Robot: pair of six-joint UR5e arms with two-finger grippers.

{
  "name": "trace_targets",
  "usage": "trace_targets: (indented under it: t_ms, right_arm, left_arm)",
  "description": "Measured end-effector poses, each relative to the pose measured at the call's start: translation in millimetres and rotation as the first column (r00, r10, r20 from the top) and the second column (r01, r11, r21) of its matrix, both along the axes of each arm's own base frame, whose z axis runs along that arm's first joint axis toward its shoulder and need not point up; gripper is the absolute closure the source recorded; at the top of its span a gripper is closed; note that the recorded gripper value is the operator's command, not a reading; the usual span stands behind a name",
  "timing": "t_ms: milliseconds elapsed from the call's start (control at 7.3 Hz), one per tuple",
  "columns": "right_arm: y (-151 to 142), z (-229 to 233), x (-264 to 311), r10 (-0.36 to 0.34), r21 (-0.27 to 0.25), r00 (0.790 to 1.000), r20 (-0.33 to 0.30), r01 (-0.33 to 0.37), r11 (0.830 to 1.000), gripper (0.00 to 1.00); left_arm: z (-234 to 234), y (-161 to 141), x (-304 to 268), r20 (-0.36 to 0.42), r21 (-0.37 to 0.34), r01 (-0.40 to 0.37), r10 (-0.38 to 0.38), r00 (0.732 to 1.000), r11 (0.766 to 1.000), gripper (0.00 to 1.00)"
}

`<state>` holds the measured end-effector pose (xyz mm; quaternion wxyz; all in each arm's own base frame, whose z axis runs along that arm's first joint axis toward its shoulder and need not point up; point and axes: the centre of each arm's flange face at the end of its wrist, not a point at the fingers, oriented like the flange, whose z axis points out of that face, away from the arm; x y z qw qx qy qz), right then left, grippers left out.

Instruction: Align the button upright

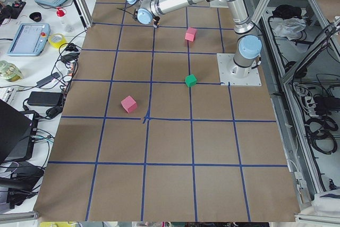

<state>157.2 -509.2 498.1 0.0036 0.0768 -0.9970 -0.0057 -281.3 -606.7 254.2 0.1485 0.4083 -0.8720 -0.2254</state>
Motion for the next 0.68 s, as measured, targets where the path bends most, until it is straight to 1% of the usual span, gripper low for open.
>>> trace_targets:
  t_ms: [137, 274, 411, 548, 685]
  right_arm:
    - [0, 0, 0, 0.000, 0.000, 1.000, 0.000, 0.000, 1.000, 0.00]
    - [0, 0, 0, 0.000, 0.000, 1.000, 0.000, 0.000, 1.000, 0.00]
    - [0, 0, 0, 0.000, 0.000, 1.000, 0.000, 0.000, 1.000, 0.00]
    - [0, 0, 0, 0.000, 0.000, 1.000, 0.000, 0.000, 1.000, 0.00]
    - [0, 0, 0, -0.001, -0.001, 1.000, 0.000, 0.001, 1.000, 0.00]
  left_arm:
    - [39, 7, 4, 0.020, -0.055, 0.007, -0.006, 1.000, 0.998, 0.02]
    - [81, 20, 11, 0.056, -0.111, 0.027, -0.021, 0.998, 0.993, 0.04]
    - [116, 34, 17, 0.095, -0.165, 0.064, -0.048, 0.994, 0.984, 0.04]
    - [147, 52, 25, 0.130, -0.207, 0.142, -0.117, 0.985, 0.968, 0.04]
    - [174, 74, 35, 0.180, -0.228, 0.273, -0.235, 0.955, 0.935, 0.04]
